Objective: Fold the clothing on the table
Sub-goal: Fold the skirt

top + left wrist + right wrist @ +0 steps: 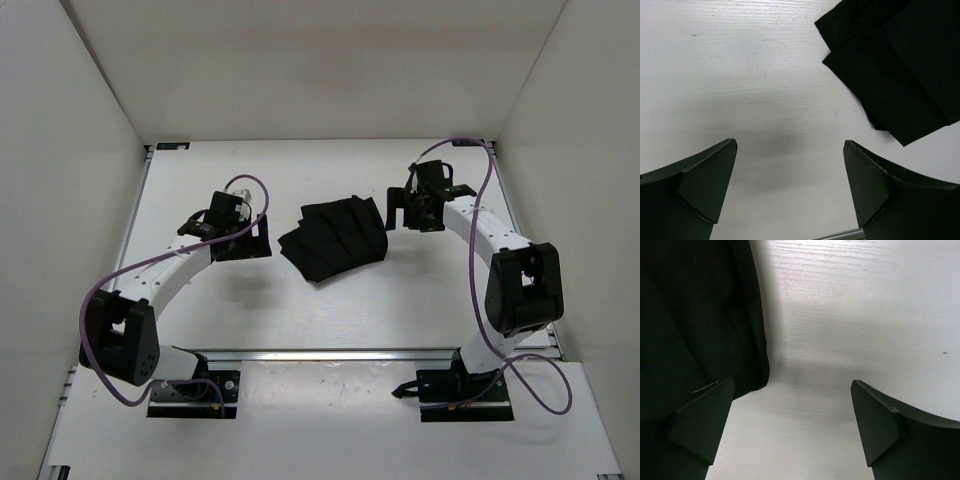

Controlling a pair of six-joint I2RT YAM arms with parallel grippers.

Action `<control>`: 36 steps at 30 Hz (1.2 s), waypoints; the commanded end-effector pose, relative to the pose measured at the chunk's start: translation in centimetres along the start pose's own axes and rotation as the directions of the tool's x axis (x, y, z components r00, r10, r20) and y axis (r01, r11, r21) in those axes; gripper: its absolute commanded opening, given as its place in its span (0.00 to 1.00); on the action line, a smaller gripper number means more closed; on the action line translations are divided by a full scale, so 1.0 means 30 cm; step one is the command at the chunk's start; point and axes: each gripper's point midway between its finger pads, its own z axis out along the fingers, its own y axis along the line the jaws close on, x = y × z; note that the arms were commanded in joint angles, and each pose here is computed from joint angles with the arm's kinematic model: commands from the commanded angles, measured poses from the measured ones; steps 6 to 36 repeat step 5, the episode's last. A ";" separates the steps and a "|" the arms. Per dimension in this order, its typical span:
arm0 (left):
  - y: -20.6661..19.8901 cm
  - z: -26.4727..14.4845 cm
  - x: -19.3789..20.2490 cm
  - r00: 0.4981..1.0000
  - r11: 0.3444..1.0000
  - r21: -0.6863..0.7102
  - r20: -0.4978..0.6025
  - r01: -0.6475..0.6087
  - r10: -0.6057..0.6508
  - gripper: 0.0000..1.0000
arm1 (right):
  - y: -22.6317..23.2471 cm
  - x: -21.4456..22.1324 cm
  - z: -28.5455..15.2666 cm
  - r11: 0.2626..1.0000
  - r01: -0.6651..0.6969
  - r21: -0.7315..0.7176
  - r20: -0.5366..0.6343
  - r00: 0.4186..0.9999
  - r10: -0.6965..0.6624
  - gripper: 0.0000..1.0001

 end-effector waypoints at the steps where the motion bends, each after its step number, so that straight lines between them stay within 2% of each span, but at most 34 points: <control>1: -0.010 -0.015 -0.016 1.000 1.000 0.020 0.028 -0.006 0.006 0.99 | 0.002 -0.060 -0.013 1.000 -0.002 -0.004 0.059 0.998 0.002 0.99; 36: -0.018 -0.015 -0.016 1.000 1.000 0.030 0.024 -0.006 0.006 0.98 | -0.008 -0.069 -0.017 1.000 -0.016 -0.004 0.071 0.997 0.016 0.99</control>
